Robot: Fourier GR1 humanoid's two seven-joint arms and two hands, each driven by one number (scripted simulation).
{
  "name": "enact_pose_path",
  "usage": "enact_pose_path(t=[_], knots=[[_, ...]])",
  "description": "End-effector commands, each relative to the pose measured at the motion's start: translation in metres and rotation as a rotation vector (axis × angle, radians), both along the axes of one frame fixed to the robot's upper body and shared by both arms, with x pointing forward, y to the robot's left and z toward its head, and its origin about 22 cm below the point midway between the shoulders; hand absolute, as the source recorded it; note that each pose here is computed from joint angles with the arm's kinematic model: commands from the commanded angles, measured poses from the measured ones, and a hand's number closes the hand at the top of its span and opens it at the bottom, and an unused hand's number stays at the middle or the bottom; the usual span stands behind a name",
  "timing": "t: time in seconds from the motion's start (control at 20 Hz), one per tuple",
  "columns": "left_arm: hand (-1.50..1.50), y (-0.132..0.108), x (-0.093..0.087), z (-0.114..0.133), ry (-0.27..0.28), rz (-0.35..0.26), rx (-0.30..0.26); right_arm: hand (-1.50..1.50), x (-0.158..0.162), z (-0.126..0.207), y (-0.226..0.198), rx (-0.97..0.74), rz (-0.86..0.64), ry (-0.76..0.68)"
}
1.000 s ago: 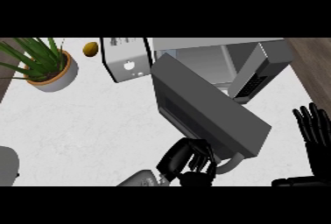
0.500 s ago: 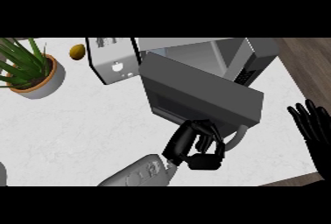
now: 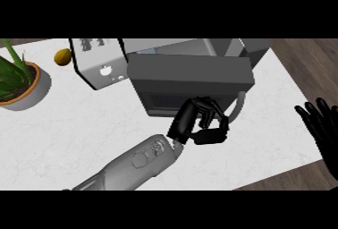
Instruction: Pick up the milk, place it into the microwave and close the microwave
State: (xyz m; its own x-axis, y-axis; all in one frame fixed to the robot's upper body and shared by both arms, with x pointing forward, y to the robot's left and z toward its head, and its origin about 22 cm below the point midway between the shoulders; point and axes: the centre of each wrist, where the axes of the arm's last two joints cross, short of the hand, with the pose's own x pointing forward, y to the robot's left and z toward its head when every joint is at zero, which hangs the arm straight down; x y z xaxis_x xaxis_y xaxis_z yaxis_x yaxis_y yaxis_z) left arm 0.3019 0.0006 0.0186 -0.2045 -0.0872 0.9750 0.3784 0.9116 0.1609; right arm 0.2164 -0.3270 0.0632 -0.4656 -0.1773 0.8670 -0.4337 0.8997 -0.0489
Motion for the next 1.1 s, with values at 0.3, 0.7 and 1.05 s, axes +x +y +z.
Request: enact_pose_path(t=[0.3,0.7,1.05], knots=[[1.5,0.005,0.035,0.029,-0.009,0.137,-0.188,-1.5,0.004,0.022,0.002,0.016,0.072,-0.019],[1.5,0.009,0.054,0.038,-0.024,0.171,-0.233,-1.5,0.008,0.039,-0.001,0.007,0.09,-0.049],[1.5,0.01,0.057,0.036,-0.039,0.182,-0.257,-1.5,0.012,0.051,-0.002,0.01,0.113,-0.06]])
